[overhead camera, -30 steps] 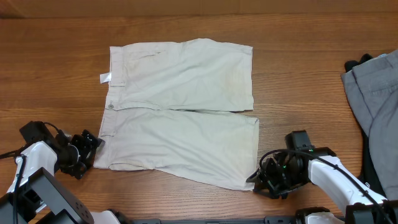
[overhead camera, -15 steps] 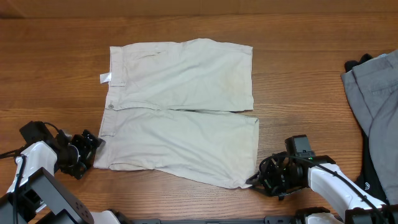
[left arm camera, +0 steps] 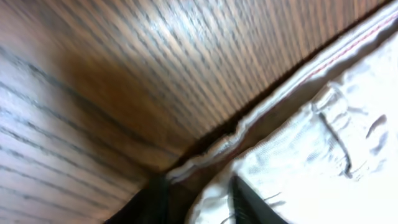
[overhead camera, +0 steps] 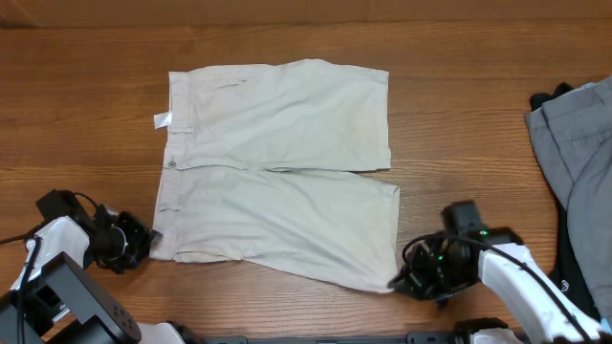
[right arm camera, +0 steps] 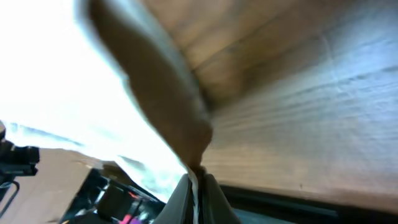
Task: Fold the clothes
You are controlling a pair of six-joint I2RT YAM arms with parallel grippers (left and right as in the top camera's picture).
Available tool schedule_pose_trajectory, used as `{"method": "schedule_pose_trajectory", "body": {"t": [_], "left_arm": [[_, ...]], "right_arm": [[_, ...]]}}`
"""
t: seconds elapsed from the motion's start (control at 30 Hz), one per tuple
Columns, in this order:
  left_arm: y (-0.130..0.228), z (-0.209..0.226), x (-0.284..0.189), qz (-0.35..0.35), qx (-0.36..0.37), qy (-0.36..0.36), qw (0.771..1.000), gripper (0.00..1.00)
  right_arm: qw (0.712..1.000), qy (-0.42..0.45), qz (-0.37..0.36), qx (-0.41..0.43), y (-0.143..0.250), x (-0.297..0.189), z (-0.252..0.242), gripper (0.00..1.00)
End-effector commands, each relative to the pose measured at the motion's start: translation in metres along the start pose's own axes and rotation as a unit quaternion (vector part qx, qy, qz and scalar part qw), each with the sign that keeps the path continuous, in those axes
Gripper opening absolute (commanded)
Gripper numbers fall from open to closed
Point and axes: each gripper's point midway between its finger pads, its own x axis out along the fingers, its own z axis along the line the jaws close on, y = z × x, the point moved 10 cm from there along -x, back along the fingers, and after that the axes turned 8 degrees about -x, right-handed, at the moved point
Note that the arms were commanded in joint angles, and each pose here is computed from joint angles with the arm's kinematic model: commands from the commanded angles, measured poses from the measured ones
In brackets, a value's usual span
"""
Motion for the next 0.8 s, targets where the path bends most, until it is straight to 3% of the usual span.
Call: {"method": "schedule_pose_trajectory", "body": {"t": [0.0,0.1,0.23,0.3,0.37,0.43,0.6,0.77], "left_arm": [[0.007,0.005,0.004,0.022,-0.003,-0.017,1.000,0.75],[0.009,0.009,0.003,0.025,-0.007,-0.040,0.999,0.92],[0.017,0.012,0.003,0.048,-0.008,-0.056,0.997,0.89],[0.020,0.015,0.005,0.054,-0.011,-0.058,0.997,0.76],[0.023,0.019,0.010,0.055,-0.015,-0.064,0.996,0.38],[0.027,0.025,0.016,0.051,-0.029,-0.075,0.995,0.21],[0.025,0.028,0.023,0.033,-0.025,-0.069,0.997,0.04],[0.022,0.009,0.012,0.055,0.011,0.011,0.998,0.04]], "right_arm": [[0.996,0.011,-0.064,-0.066,-0.005,-0.027,0.022,0.04],[0.993,0.008,-0.086,-0.082,-0.004,-0.042,0.034,0.04],[0.992,0.007,-0.089,-0.084,-0.004,-0.045,0.036,0.04],[0.993,0.008,-0.088,-0.083,-0.004,-0.045,0.036,0.04],[0.993,0.008,-0.088,-0.083,-0.004,-0.045,0.036,0.04],[0.993,0.008,-0.088,-0.083,-0.004,-0.045,0.036,0.04],[0.992,0.007,-0.090,-0.085,-0.005,-0.045,0.036,0.04],[0.989,-0.005,-0.110,-0.102,-0.007,-0.051,0.044,0.04]]}}
